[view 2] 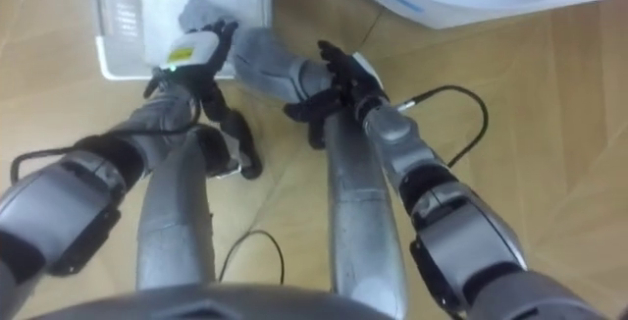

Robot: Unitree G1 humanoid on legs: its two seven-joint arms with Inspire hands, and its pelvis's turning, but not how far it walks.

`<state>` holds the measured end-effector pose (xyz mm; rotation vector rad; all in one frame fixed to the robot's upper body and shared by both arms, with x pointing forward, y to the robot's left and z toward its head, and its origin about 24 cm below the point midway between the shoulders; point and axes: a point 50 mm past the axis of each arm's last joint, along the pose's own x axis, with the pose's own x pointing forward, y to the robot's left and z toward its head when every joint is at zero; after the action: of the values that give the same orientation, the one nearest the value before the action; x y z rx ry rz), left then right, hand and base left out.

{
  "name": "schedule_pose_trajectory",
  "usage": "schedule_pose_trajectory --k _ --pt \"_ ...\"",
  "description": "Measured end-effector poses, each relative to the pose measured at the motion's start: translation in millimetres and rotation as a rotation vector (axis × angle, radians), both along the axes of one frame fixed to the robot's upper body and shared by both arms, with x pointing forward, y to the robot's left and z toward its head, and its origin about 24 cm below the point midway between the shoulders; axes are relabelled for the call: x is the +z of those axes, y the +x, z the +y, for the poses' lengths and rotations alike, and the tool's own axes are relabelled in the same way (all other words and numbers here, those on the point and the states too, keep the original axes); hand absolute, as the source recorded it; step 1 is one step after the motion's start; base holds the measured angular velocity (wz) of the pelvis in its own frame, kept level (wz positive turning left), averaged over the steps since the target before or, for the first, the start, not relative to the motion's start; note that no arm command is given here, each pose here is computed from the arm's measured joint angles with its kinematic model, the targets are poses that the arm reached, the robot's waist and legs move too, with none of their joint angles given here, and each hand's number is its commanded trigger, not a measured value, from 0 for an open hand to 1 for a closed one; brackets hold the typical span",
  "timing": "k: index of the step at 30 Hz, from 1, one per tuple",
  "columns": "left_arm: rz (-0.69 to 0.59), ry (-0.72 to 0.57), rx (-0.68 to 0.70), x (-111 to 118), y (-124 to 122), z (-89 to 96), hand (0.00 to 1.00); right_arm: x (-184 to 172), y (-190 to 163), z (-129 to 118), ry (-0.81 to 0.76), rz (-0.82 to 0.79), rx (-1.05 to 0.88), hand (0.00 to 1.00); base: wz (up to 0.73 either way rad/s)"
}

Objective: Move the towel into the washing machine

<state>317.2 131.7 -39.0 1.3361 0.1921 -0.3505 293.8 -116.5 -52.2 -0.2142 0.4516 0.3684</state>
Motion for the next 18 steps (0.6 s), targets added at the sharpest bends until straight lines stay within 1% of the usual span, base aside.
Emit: schedule_pose_trajectory --k 4,7,13,14,15,16,18 --pt "-0.021 0.021 -0.054 6.2 5.0 -10.2 0.00 2.9 2.2 2.3 0.020 -0.007 0.002 0.00 -0.06" --pt "-0.038 0.040 -0.069 10.9 9.1 -10.0 0.00 4.5 3.6 4.3 0.022 -0.010 0.012 0.00 -0.02" --pt "-0.048 0.085 -0.109 11.8 9.6 -11.3 0.00 6.2 5.0 5.7 0.031 -0.010 0.028 0.00 0.00" --pt "-0.049 0.089 -0.114 11.9 9.7 -11.6 0.07 6.3 5.1 5.8 0.032 -0.010 0.029 0.00 0.00" --pt "-0.052 0.094 -0.124 12.2 9.7 -12.5 0.84 6.8 5.4 6.1 0.035 -0.012 0.030 0.00 0.00" --pt "-0.060 0.090 -0.132 13.6 10.3 -14.4 1.00 8.4 6.2 7.2 0.041 -0.020 0.036 0.00 0.00" --pt "-0.073 0.076 -0.149 16.2 11.4 -18.3 1.00 10.4 7.5 5.4 0.043 -0.033 0.039 0.00 0.00"
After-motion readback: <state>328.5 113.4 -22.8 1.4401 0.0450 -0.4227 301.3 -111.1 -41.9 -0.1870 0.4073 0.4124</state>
